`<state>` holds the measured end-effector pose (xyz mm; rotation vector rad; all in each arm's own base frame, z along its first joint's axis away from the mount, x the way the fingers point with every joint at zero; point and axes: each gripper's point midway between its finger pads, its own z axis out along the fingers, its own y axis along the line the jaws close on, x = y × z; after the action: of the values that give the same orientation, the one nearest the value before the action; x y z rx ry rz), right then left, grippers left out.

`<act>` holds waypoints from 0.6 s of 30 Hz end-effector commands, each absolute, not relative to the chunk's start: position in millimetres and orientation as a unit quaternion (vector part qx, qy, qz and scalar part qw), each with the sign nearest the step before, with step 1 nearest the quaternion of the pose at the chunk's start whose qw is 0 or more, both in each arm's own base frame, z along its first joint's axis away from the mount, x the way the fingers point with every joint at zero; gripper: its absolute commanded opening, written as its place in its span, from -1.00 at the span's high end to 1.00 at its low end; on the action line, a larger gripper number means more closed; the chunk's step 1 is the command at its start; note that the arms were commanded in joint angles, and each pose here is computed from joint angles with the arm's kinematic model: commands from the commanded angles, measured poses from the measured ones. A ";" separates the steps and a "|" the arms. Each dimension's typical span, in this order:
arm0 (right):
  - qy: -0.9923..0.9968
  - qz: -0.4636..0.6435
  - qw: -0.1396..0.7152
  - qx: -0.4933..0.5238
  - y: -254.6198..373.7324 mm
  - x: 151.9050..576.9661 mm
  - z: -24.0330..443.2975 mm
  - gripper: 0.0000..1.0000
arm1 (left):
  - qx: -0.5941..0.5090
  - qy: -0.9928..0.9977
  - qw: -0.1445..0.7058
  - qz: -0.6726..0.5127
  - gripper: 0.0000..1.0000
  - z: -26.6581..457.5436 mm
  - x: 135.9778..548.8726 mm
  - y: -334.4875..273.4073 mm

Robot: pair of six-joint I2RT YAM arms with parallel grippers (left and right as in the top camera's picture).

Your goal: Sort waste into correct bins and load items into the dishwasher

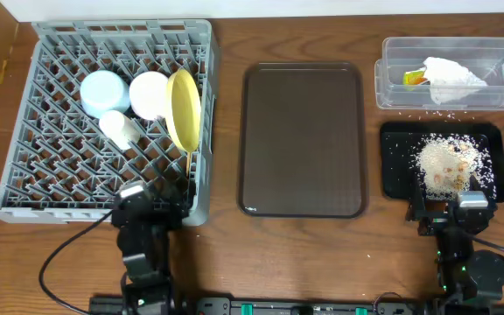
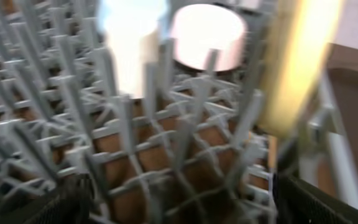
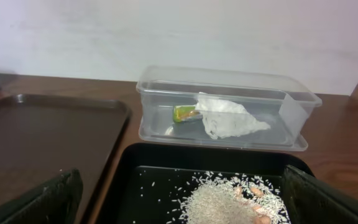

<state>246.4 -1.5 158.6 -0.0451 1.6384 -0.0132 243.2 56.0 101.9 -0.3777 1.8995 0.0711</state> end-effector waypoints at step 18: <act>0.730 -0.012 0.683 -0.024 -2.8 246.1 158.4 -0.98 | -0.005 0.773 0.633 -0.034 -0.85 127.2 244.1 -13.0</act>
<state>246.5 -1.4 158.5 -0.0454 1.6388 -0.0129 246.1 -11.0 135.6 -0.0467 1.7657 -0.0906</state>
